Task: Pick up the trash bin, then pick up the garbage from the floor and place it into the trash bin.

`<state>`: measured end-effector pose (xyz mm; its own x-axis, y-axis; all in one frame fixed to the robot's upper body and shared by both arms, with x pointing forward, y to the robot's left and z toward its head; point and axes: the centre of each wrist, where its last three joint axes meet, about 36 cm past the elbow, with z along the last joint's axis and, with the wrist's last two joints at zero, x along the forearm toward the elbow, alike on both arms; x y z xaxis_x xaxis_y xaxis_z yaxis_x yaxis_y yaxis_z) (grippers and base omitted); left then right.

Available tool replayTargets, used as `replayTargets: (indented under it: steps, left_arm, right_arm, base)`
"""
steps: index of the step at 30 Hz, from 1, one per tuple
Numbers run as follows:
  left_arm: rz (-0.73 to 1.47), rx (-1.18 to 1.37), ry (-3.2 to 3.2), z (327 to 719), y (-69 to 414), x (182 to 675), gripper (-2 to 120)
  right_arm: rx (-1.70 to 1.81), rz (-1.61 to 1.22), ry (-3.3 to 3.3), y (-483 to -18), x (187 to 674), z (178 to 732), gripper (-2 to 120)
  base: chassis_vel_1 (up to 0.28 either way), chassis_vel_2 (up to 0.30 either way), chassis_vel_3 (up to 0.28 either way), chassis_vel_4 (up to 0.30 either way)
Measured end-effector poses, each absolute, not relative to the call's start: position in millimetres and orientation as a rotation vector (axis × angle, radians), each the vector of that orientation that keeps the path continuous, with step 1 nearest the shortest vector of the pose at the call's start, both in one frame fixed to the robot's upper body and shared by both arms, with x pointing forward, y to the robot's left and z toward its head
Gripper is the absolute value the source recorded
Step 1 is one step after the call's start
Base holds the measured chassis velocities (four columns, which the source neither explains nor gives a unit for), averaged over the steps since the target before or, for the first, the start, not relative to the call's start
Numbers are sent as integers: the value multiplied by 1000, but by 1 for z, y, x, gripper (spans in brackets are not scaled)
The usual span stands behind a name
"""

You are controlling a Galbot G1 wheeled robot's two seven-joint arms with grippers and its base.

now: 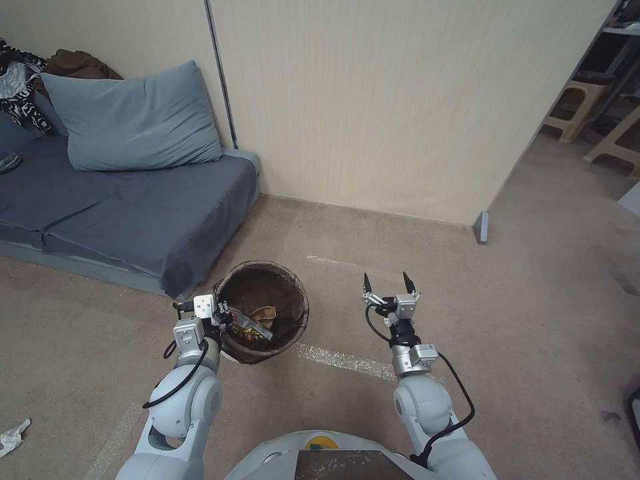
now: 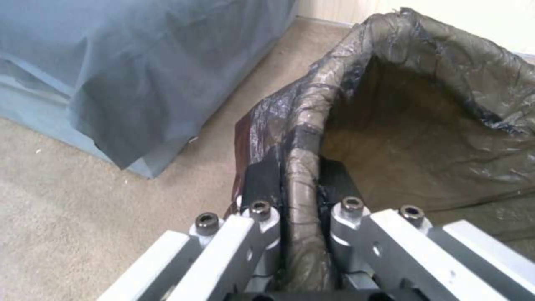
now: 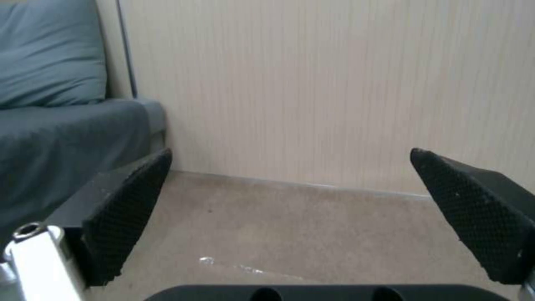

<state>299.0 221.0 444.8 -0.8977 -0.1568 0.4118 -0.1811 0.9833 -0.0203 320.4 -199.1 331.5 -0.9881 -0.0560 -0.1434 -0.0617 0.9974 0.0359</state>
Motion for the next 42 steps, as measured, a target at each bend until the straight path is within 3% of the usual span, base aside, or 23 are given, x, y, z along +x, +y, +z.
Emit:
replayTargets:
  steps: [16, 42]
  left_arm:
    - [98, 246, -2707, 449, 220, 294, 5]
    - [113, 260, -2701, 454, 220, 289, 5]
  right_arm:
    - [-114, 32, 2997, -204, 327, 335, 100]
    - [-197, 38, 2954, -198, 337, 332, 100]
  base:
    - [37, 35, 37, 40]
    - [126, 119, 117, 119]
